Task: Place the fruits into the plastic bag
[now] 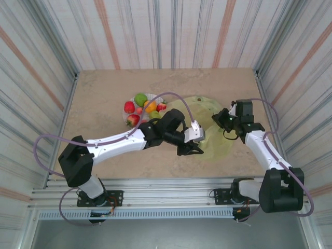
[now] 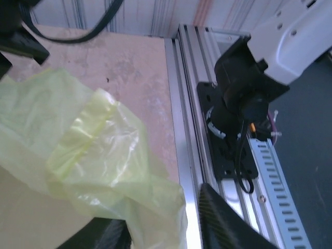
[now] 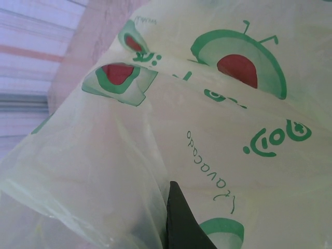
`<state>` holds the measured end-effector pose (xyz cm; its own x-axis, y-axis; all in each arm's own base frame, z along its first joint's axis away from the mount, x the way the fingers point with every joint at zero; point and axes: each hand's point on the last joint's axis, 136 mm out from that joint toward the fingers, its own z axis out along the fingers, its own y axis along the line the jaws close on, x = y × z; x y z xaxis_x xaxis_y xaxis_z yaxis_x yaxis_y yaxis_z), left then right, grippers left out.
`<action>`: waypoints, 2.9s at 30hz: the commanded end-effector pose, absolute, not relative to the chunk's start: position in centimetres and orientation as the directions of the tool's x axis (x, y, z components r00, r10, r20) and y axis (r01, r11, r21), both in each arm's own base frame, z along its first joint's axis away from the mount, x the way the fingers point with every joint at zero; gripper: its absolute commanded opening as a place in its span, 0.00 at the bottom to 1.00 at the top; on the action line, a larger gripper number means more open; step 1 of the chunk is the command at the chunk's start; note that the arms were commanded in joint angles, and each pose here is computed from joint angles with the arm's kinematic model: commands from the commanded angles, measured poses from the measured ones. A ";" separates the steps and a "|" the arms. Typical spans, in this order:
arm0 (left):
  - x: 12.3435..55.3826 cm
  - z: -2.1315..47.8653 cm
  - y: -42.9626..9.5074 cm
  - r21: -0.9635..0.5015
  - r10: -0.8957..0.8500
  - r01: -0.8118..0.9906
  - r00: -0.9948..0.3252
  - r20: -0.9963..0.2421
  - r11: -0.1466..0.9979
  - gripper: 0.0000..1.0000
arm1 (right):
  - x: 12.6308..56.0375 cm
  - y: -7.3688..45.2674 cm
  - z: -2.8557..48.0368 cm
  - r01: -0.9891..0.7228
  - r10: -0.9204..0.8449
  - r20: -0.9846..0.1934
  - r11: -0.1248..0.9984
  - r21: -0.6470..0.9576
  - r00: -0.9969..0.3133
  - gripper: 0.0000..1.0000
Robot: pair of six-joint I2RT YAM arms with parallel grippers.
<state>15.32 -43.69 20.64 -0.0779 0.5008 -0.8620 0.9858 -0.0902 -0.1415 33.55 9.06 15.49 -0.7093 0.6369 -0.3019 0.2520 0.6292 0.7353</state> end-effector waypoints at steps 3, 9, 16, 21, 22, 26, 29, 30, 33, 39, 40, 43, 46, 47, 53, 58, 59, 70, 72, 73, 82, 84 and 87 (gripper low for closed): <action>15.2 21.6 -43.1 -0.117 0.491 0.988 -0.054 -0.870 -0.099 0.65 | 33.2 8.7 16.1 0.213 0.594 -0.356 0.679 0.702 -0.722 0.00; 16.9 25.2 -40.1 -0.166 0.368 0.986 -0.144 -0.919 -0.031 0.85 | 32.0 9.3 16.0 0.120 0.472 -0.372 0.732 0.671 -0.799 0.00; 20.6 28.5 -35.0 -0.228 0.216 0.954 -0.269 -0.939 0.197 0.90 | 32.2 9.6 16.3 0.102 0.453 -0.335 0.705 0.702 -0.826 0.00; 29.1 25.8 -26.2 -0.339 0.060 0.628 -0.524 -0.849 0.700 0.93 | 32.8 9.7 16.7 0.107 0.473 -0.329 0.685 0.721 -0.817 0.00; 30.4 24.5 -23.7 -0.333 0.028 0.523 -0.567 -0.823 0.785 0.94 | 32.8 9.8 16.7 0.106 0.475 -0.327 0.681 0.724 -0.817 0.00; 32.6 19.6 -17.3 -0.329 -0.050 0.268 -0.704 -0.709 0.905 0.95 | 33.1 9.8 16.7 0.102 0.477 -0.332 0.680 0.726 -0.814 0.00; 32.9 16.9 -15.7 -0.338 -0.087 0.168 -0.776 -0.625 0.926 0.93 | 33.1 9.7 16.6 0.099 0.473 -0.337 0.685 0.722 -0.814 0.00; 32.9 16.2 -15.9 -0.342 -0.084 0.161 -0.794 -0.602 0.926 0.93 | 33.1 9.7 16.5 0.100 0.472 -0.336 0.686 0.721 -0.815 0.00; 32.7 13.8 -16.8 -0.374 -0.089 0.136 -0.845 -0.527 0.917 0.90 | 33.2 9.6 16.5 0.096 0.471 -0.342 0.688 0.719 -0.813 0.00; 33.3 9.7 -17.5 -0.345 -0.069 0.102 -0.890 -0.451 0.933 0.88 | 33.4 9.6 16.3 0.095 0.471 -0.340 0.685 0.722 -0.814 0.00; 33.6 9.3 -17.8 -0.345 -0.063 0.106 -0.893 -0.446 0.933 0.88 | 33.4 9.6 16.2 0.096 0.471 -0.338 0.684 0.723 -0.815 0.00; 34.2 8.2 -18.4 -0.332 -0.044 0.112 -0.903 -0.427 0.937 0.87 | 33.5 9.7 16.3 0.092 0.470 -0.336 0.680 0.727 -0.817 0.00; 34.8 7.2 -18.5 -0.313 -0.036 0.107 -0.907 -0.419 0.944 0.86 | 33.5 9.6 16.3 0.092 0.471 -0.337 0.680 0.728 -0.815 0.00; 35.0 7.0 -18.5 -0.308 -0.035 0.104 -0.909 -0.415 0.946 0.86 | 33.5 9.6 16.3 0.091 0.471 -0.338 0.680 0.727 -0.815 0.00; 36.0 6.2 -18.9 -0.291 -0.018 0.114 -0.910 -0.415 0.950 0.86 | 33.5 9.6 16.3 0.092 0.473 -0.337 0.678 0.729 -0.814 0.00; 36.6 5.8 -19.1 -0.268 -0.002 0.122 -0.908 -0.420 0.956 0.85 | 33.4 9.5 16.2 0.096 0.475 -0.335 0.678 0.729 -0.814 0.00; 36.7 5.8 -19.1 -0.263 0.000 0.122 -0.907 -0.421 0.957 0.85 | 33.3 9.6 16.2 0.095 0.475 -0.334 0.677 0.729 -0.814 0.00; 37.4 5.1 -19.3 -0.217 0.034 0.142 -0.899 -0.436 0.966 0.77 | 33.1 9.4 16.1 0.099 0.479 -0.335 0.677 0.729 -0.812 0.00; 37.3 5.3 -19.5 -0.221 0.039 0.149 -0.898 -0.439 0.964 0.72 | 33.1 9.4 16.1 0.099 0.478 -0.336 0.679 0.727 -0.811 0.00; 37.2 5.3 -19.6 -0.222 0.041 0.153 -0.897 -0.440 0.963 0.69 | 33.1 9.4 16.1 0.099 0.478 -0.337 0.680 0.727 -0.811 0.00; 35.3 8.6 -19.7 -0.234 0.043 0.191 -0.852 -0.522 0.953 0.58 | 33.0 9.4 16.0 0.109 0.487 -0.328 0.673 0.732 -0.809 0.00; 34.4 10.1 -19.9 -0.248 0.047 0.219 -0.831 -0.555 0.944 0.57 | 33.0 9.5 16.0 0.112 0.488 -0.323 0.671 0.733 -0.811 0.00; 32.9 13.5 -20.9 -0.290 0.044 0.286 -0.778 -0.627 0.913 0.56 | 33.0 9.5 15.7 0.119 0.489 -0.314 0.669 0.734 -0.814 0.00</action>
<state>33.53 -20.05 9.79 -0.8443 0.0459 -0.5339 0.2186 0.9392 -0.2648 33.05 9.41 15.43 -0.8144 0.4858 -0.3174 0.1246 0.6807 0.7219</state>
